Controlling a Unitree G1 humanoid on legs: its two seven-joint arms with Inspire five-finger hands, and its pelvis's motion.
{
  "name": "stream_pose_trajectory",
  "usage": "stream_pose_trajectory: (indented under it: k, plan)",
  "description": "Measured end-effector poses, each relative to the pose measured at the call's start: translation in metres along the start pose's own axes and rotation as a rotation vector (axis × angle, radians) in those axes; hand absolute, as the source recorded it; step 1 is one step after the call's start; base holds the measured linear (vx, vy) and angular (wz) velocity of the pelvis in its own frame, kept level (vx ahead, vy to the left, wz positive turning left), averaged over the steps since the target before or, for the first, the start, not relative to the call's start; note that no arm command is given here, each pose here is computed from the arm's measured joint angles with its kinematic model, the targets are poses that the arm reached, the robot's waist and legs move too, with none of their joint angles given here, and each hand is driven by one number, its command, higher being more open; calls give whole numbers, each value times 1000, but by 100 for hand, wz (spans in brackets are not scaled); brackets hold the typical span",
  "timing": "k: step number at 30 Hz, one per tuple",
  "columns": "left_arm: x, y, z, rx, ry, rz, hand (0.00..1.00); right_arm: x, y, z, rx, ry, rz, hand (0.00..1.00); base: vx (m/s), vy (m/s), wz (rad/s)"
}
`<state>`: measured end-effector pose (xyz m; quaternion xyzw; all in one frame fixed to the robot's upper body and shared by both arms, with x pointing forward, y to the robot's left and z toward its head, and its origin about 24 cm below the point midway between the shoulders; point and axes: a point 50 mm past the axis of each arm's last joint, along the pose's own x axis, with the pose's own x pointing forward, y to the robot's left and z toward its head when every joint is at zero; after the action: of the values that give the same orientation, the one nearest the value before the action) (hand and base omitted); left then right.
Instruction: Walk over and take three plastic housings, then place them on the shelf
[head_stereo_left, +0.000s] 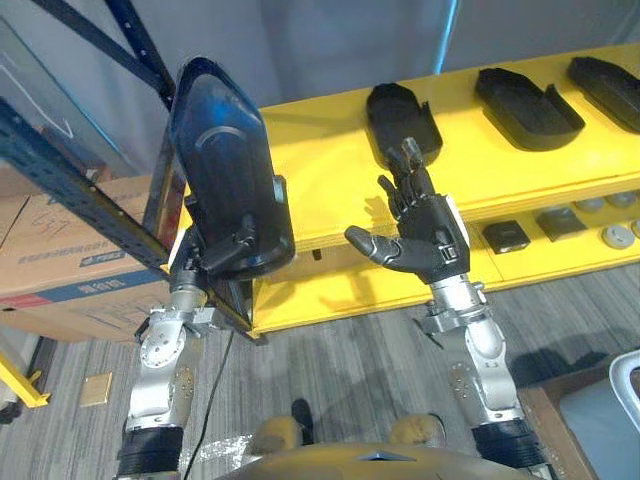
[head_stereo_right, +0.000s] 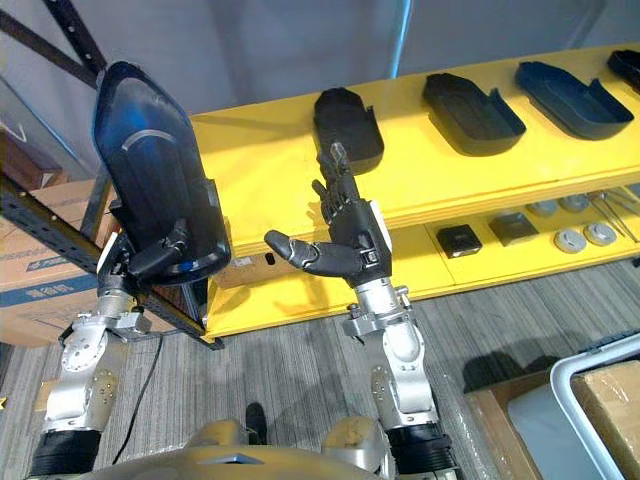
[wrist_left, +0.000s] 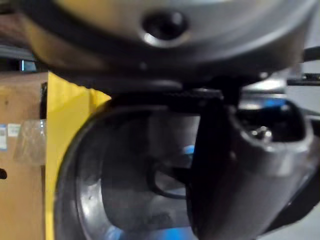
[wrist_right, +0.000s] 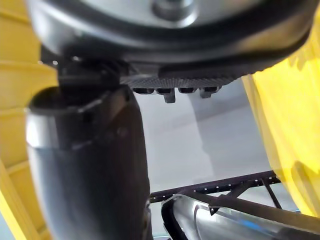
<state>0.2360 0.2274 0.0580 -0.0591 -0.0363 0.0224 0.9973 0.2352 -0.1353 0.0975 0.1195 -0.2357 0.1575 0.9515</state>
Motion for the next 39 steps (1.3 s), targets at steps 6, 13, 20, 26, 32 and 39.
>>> stream_pose_trajectory:
  k: [6,13,20,26,32,39]
  plan:
    - [1,-8,17,15,-66,-35,0,11,-3,10,-31,-59,11,100,-14,-5,-5]
    - [23,-34,21,-40,-41,-130,0,45,-4,34,-94,-146,162,100,-43,-69,12]
    - [56,-34,15,-210,23,-43,0,57,12,40,-61,-155,246,100,-131,-50,0]
    - [83,-11,16,-305,61,106,0,51,31,25,61,-70,323,100,-9,-2,-24]
    - [104,2,34,-342,35,157,0,47,67,20,129,-22,493,100,-9,-41,-10]
    - [104,4,24,-357,86,164,0,44,89,31,162,-41,591,100,3,-41,-2]
